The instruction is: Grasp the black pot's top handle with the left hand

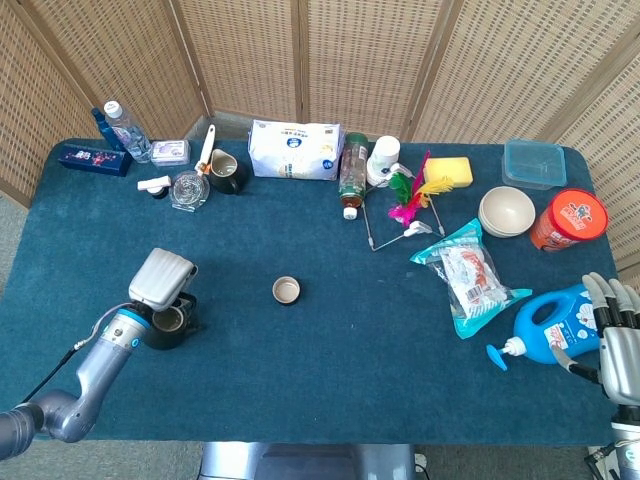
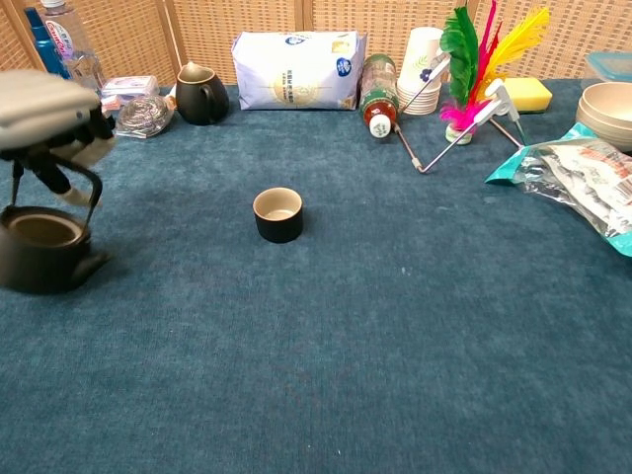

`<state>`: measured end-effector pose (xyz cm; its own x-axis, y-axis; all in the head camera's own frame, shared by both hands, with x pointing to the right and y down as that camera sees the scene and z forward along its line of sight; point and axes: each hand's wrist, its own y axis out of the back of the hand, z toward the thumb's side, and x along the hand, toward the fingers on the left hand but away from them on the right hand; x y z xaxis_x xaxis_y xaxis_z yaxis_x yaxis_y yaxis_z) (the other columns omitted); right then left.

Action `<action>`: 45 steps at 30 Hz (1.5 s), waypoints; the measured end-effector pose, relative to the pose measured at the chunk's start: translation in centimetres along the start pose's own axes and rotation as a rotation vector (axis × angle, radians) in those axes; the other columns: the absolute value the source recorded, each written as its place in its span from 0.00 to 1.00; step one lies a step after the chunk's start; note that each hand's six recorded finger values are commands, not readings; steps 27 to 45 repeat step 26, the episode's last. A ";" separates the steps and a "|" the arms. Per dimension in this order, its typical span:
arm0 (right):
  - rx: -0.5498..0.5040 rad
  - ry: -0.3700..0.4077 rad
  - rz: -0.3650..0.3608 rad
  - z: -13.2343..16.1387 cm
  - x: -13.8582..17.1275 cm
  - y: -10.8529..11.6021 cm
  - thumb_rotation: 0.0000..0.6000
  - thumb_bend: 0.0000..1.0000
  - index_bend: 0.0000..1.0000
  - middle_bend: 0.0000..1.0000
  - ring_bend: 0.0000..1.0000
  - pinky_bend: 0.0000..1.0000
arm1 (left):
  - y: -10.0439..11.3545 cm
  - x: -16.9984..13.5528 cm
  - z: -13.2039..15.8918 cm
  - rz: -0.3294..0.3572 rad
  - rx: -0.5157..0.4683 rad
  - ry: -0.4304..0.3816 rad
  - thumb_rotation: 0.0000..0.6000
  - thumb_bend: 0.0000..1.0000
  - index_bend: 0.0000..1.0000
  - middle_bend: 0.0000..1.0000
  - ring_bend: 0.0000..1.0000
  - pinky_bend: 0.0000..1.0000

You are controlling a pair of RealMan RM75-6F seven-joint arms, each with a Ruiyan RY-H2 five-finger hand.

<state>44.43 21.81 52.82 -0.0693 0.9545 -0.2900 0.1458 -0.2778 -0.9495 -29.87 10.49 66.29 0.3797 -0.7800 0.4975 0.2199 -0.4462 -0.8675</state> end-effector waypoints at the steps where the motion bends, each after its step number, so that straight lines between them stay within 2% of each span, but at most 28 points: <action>1: 0.000 0.000 0.001 0.0 0.0 0.0 1.00 0.00 0.00 0.00 0.00 0.00 | 0.4 0.0 0.0 0.017 -0.010 -0.002 1.00 0.24 0.82 0.91 0.81 0.85; 6: 0.002 -0.003 0.002 -0.1 0.0 -0.1 1.00 0.00 0.00 0.00 0.00 0.00 | 2.8 0.1 -0.3 0.100 -0.055 -0.003 1.00 0.24 0.82 0.91 0.81 0.85; 17: 0.009 0.000 0.011 0.1 -0.1 -0.3 1.00 0.00 0.00 0.00 0.00 0.00 | 5.4 2.2 -0.2 0.157 -0.057 -0.004 1.00 0.24 0.81 0.91 0.80 0.85; 26: 0.011 -0.009 0.015 -0.1 -0.2 -0.4 1.00 0.00 0.00 0.00 0.00 0.00 | 5.5 3.2 0.7 0.147 -0.058 -0.006 1.00 0.23 0.81 0.91 0.80 0.85; 45: 0.011 -0.009 0.015 -0.1 -0.2 -0.4 1.00 0.00 0.00 0.00 0.00 0.00 | 5.5 3.2 0.7 0.147 -0.058 -0.006 1.00 0.23 0.81 0.91 0.80 0.85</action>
